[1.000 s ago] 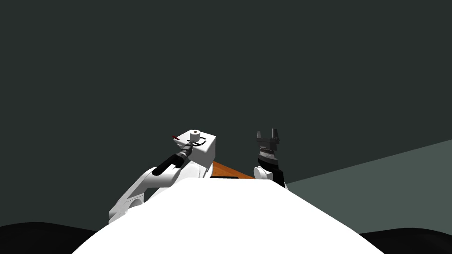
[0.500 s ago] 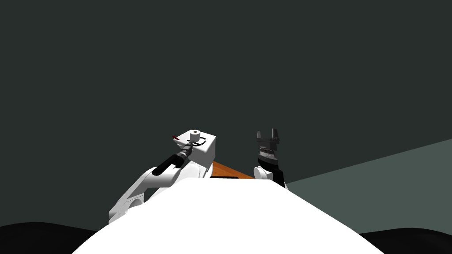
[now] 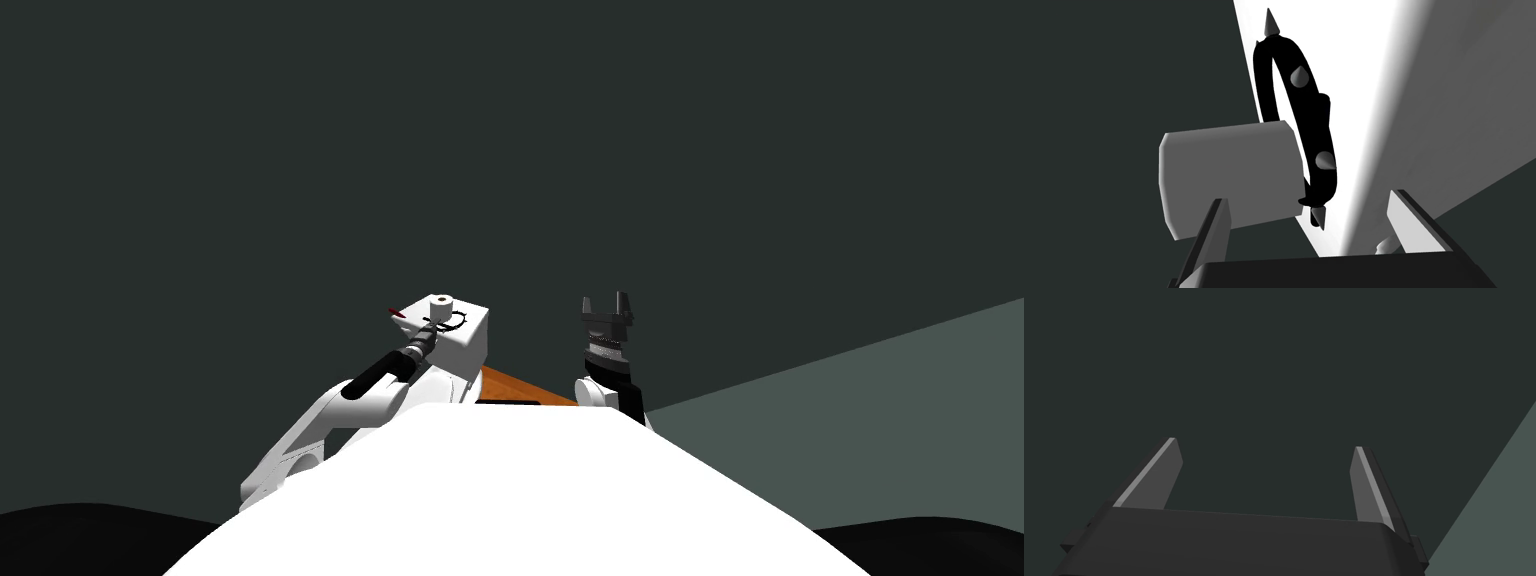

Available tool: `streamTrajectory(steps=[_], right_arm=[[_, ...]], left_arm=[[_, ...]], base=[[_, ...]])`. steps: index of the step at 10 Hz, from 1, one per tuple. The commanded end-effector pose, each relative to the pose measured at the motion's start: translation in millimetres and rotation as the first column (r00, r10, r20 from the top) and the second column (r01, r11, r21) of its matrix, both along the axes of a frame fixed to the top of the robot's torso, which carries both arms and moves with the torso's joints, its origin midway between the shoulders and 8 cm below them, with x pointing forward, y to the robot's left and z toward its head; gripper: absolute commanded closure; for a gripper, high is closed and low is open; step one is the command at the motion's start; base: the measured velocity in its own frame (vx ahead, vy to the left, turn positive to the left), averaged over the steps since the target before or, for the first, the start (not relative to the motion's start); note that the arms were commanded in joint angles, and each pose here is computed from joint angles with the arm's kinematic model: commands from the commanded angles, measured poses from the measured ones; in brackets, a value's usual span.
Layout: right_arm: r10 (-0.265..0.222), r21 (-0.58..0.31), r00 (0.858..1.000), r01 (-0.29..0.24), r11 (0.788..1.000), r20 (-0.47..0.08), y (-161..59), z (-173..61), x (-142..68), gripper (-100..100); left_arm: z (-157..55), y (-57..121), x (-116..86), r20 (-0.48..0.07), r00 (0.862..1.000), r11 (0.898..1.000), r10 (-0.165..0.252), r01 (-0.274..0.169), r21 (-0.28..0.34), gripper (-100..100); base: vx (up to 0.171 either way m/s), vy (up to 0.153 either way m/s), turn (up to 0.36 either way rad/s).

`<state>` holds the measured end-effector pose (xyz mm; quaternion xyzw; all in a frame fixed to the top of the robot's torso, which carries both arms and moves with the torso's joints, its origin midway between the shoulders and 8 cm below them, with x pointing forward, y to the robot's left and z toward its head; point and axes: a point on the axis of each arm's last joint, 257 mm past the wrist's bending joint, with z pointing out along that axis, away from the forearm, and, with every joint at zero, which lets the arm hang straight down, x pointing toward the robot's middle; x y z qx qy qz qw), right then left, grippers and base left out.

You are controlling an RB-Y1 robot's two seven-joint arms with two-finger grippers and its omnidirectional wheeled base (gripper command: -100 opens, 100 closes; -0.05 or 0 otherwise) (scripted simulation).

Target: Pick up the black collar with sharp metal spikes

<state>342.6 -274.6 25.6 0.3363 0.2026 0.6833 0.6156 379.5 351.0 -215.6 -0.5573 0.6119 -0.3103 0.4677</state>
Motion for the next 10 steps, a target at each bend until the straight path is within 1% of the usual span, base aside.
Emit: streamTrajectory(steps=[1,8,10], right_arm=[[0.000,0.000,1.000,0.000,1.000,0.000,0.0,0.0,0.0,0],[0.000,0.000,1.000,0.000,1.000,0.000,0.0,0.0,0.0,0],[0.000,0.000,1.000,0.000,1.000,0.000,0.0,0.0,0.0,0]], left_arm=[[0.0,-0.1,-0.1,0.000,1.000,1.000,0.000,0.000,0.000,-100],[0.0,-0.1,-0.1,0.000,1.000,1.000,0.000,0.000,0.000,-100],[0.4,0.5,-1.3,-0.002,1.000,1.000,0.004,-0.004,-0.011,-100]], base=[[0.000,0.000,0.000],[0.001,-0.001,0.003],[-0.018,0.018,-0.059]])
